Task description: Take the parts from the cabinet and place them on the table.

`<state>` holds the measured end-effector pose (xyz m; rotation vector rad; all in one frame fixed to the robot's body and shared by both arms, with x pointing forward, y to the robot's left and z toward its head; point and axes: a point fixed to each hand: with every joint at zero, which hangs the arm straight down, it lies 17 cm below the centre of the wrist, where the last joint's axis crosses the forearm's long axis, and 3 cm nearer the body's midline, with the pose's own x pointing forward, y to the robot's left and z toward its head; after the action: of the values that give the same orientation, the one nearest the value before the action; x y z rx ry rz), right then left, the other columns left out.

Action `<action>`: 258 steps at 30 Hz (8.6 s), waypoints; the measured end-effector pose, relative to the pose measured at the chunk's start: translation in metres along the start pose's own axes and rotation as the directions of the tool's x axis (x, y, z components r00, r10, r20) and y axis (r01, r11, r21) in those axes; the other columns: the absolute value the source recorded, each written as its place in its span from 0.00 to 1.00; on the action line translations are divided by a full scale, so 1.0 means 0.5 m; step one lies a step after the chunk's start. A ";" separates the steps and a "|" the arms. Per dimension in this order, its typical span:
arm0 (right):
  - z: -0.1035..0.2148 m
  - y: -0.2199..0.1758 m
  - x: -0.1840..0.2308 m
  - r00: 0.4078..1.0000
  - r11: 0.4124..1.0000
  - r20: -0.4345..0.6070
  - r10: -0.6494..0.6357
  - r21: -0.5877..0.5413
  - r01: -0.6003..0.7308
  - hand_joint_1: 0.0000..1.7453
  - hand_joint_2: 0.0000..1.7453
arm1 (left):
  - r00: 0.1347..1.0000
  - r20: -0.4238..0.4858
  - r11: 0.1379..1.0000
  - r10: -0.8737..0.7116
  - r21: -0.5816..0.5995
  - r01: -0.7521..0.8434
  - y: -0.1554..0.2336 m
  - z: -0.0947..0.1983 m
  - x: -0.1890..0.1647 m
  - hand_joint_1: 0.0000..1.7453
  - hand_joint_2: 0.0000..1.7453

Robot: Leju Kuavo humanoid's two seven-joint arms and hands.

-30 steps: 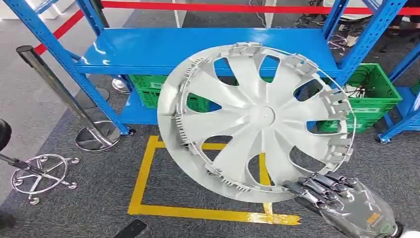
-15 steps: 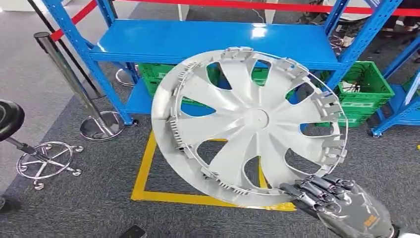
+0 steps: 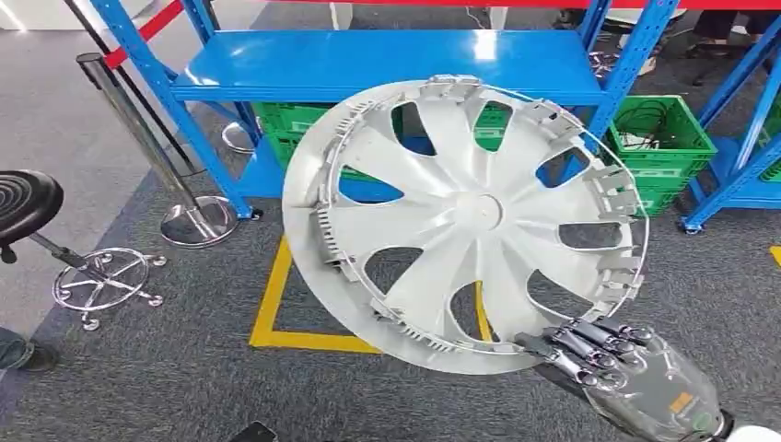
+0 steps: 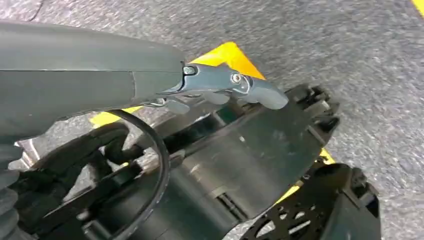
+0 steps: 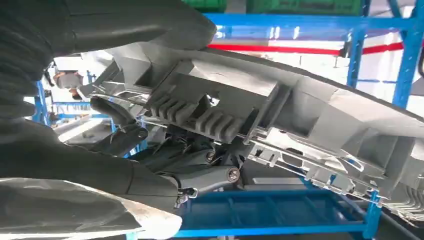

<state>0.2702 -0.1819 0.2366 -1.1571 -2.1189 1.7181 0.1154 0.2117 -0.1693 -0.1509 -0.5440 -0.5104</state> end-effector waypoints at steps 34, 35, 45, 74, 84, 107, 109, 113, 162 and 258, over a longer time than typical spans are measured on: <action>-0.041 -0.007 -0.001 0.998 0.998 -0.046 -0.041 -0.050 0.039 1.00 1.00 | 0.999 0.029 1.000 0.014 -0.004 -0.013 -0.012 -0.002 0.007 0.00 1.00; -0.042 -0.008 -0.001 0.998 0.998 -0.047 -0.042 -0.054 0.039 1.00 1.00 | 0.999 0.031 1.000 0.017 -0.005 -0.017 -0.012 -0.002 0.008 0.00 1.00; -0.053 -0.024 0.004 0.999 0.994 -0.041 -0.035 -0.102 0.030 1.00 1.00 | 0.999 0.034 0.999 0.039 -0.010 -0.039 -0.014 -0.002 0.006 0.00 1.00; -0.053 -0.085 -0.005 0.990 0.965 -0.134 -0.050 -0.260 0.014 1.00 1.00 | 0.998 -0.016 0.998 0.056 0.027 -0.056 0.010 -0.005 -0.025 0.00 1.00; -0.052 -0.086 -0.009 0.990 0.965 -0.138 -0.038 -0.262 0.001 1.00 1.00 | 0.998 -0.024 0.998 0.053 0.033 -0.053 0.014 -0.005 -0.032 0.00 1.00; -0.057 -0.090 -0.016 0.988 0.964 -0.149 -0.049 -0.268 0.008 1.00 1.00 | 0.998 -0.006 0.997 0.069 0.016 -0.069 0.001 -0.014 -0.022 0.00 1.00; -0.057 -0.090 -0.016 0.988 0.964 -0.148 -0.049 -0.267 0.008 1.00 1.00 | 0.998 -0.008 0.997 0.070 0.015 -0.070 0.000 -0.013 -0.024 0.00 1.00; -0.057 -0.090 -0.014 0.988 0.964 -0.146 -0.049 -0.268 0.008 1.00 1.00 | 0.998 -0.004 0.998 0.069 0.014 -0.069 0.002 -0.015 -0.022 0.00 1.00; -0.050 -0.087 -0.014 0.986 0.966 -0.163 -0.032 -0.258 -0.011 1.00 1.00 | 1.000 0.016 0.999 0.025 -0.026 -0.025 -0.014 -0.043 -0.014 0.00 1.00; -0.030 -0.086 -0.016 0.980 0.968 -0.198 -0.029 -0.252 -0.022 1.00 1.00 | 0.979 -0.078 0.982 0.189 -0.004 -0.189 0.018 0.018 -0.079 0.00 1.00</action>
<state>0.2650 -0.1772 0.2825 -1.3271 -2.2562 1.2924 0.0868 0.2384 -0.1826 -0.1908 -0.4455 -0.3326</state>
